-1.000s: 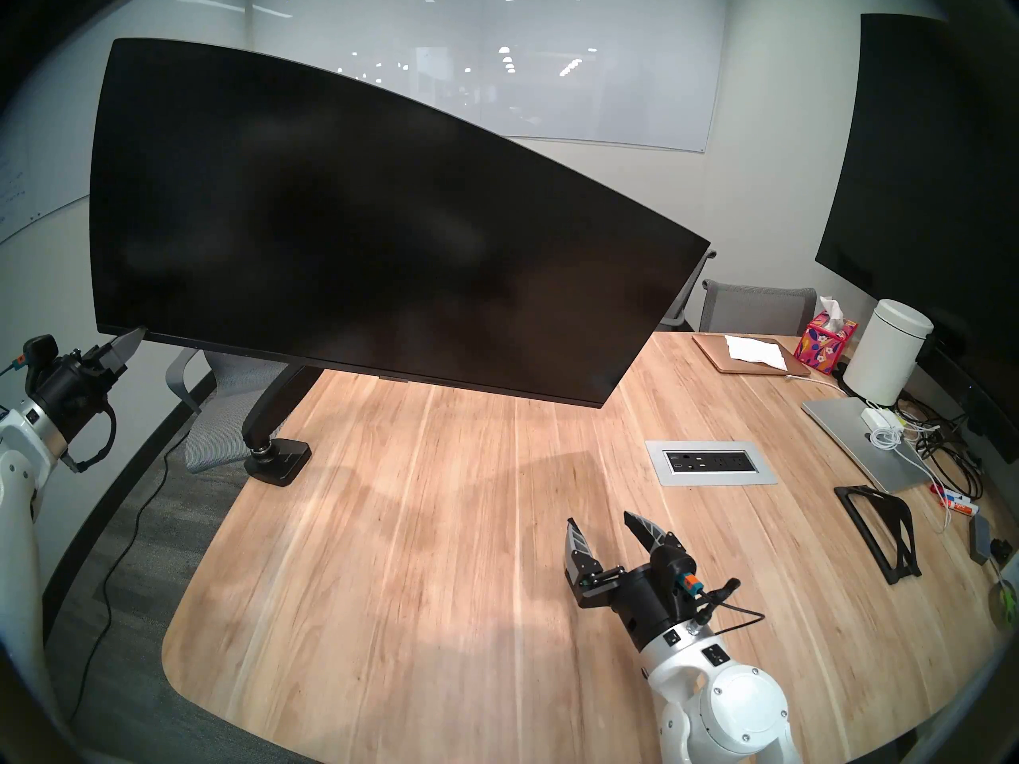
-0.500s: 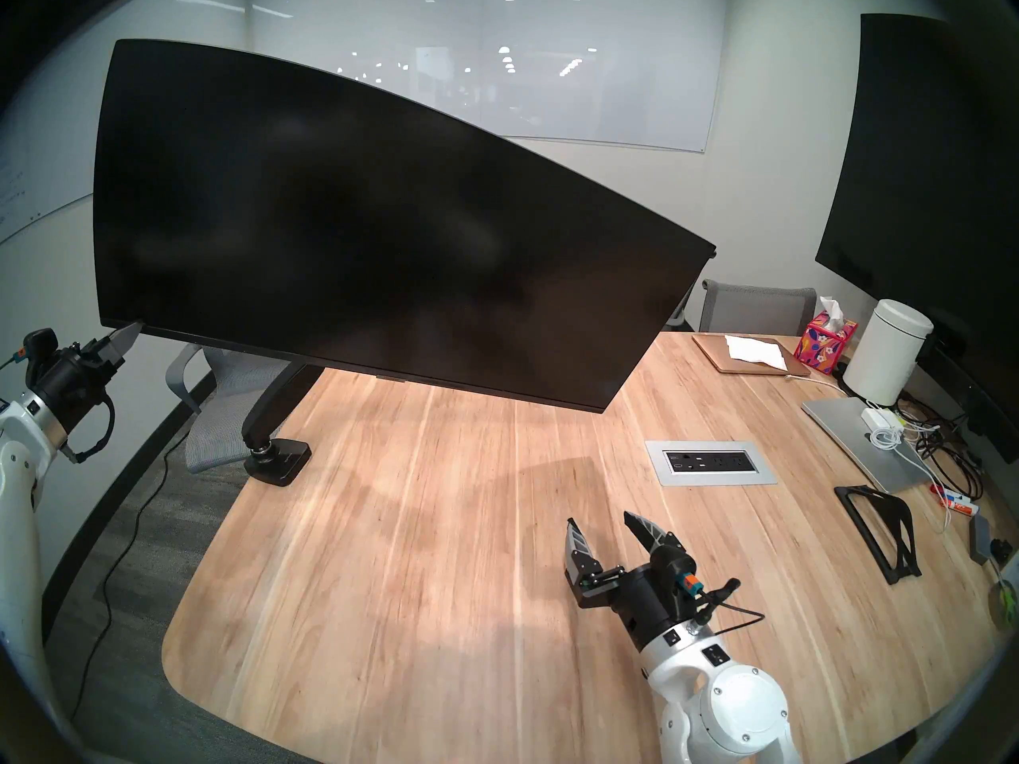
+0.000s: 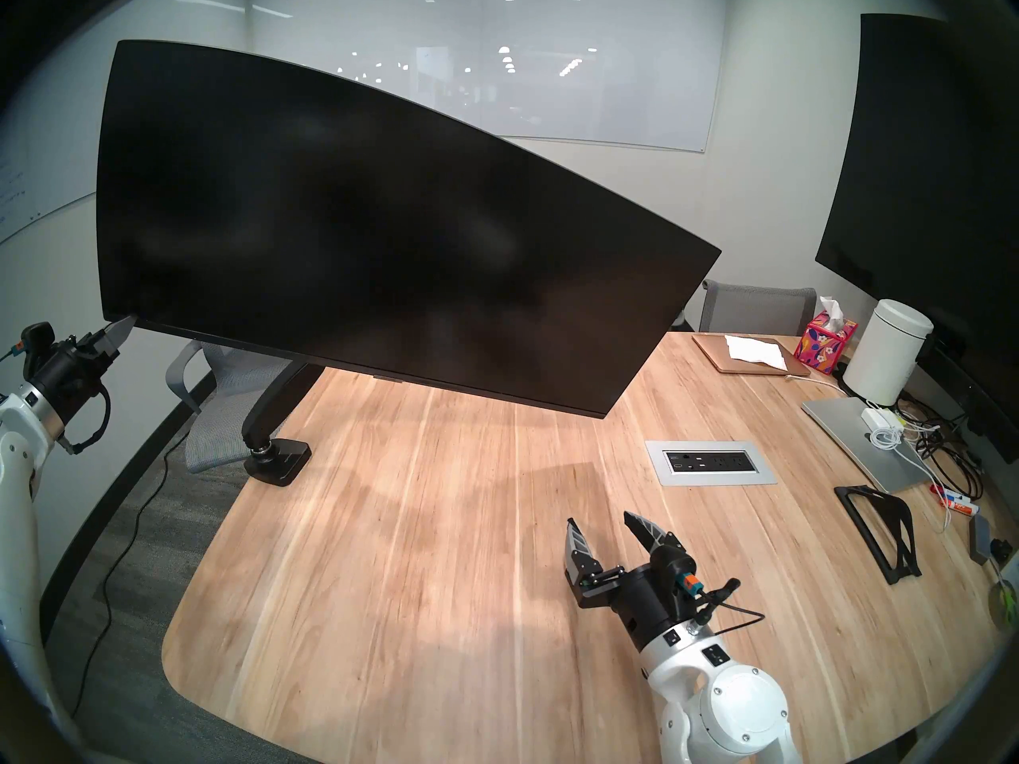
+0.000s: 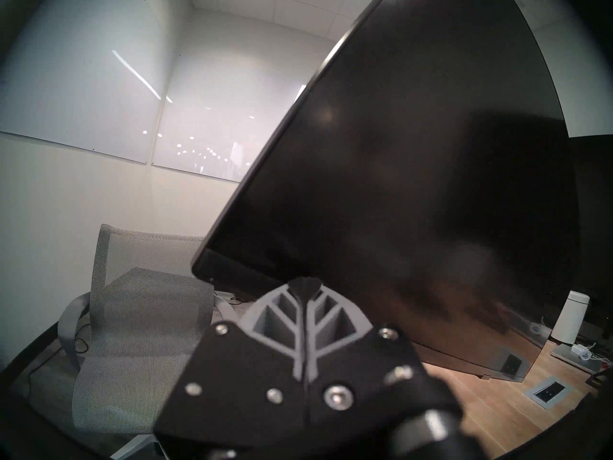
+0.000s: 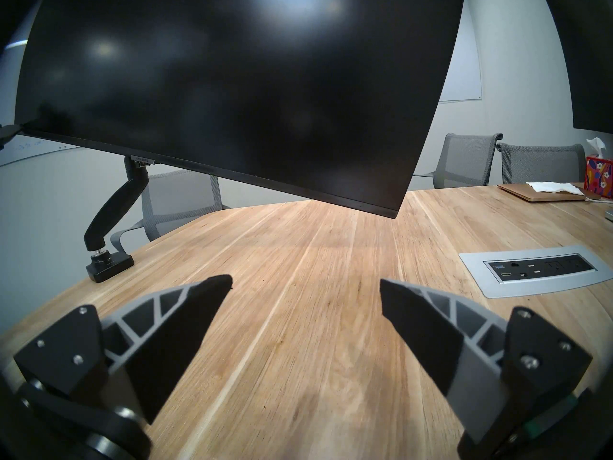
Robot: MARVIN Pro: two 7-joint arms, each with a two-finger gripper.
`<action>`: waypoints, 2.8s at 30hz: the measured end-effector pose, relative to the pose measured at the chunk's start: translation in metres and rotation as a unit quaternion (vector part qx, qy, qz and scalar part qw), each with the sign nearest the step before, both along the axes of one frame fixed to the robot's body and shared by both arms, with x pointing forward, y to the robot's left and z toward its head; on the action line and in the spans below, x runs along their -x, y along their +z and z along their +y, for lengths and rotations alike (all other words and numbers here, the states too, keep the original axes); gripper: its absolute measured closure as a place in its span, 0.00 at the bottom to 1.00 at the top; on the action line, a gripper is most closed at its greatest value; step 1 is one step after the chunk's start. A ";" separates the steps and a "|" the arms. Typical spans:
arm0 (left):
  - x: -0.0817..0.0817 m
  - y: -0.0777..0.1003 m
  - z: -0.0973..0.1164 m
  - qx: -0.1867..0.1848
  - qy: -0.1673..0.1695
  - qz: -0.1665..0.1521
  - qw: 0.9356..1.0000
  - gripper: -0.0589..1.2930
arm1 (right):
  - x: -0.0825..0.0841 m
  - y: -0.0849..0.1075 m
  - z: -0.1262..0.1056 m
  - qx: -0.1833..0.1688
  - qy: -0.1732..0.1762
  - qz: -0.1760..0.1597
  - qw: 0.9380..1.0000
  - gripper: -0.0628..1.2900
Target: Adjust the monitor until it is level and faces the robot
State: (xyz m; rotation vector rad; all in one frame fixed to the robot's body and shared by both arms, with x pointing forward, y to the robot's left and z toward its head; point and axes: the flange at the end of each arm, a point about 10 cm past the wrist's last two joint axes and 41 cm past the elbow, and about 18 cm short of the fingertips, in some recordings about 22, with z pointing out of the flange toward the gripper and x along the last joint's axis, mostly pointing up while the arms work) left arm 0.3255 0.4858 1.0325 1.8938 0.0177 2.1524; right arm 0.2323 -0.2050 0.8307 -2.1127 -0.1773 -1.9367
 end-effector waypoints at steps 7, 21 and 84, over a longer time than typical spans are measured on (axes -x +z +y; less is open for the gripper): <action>0.002 0.002 0.000 0.000 -0.005 -0.002 1.000 0.97 | 0.000 0.000 0.000 0.000 0.000 0.000 1.000 0.05; 0.034 0.005 -0.013 0.004 -0.046 -0.006 0.999 0.97 | 0.000 0.000 0.000 0.000 0.000 0.000 1.000 0.05; 0.088 -0.146 -0.056 -0.117 -0.273 0.092 0.950 0.97 | 0.000 0.000 0.000 0.000 0.000 0.000 1.000 0.05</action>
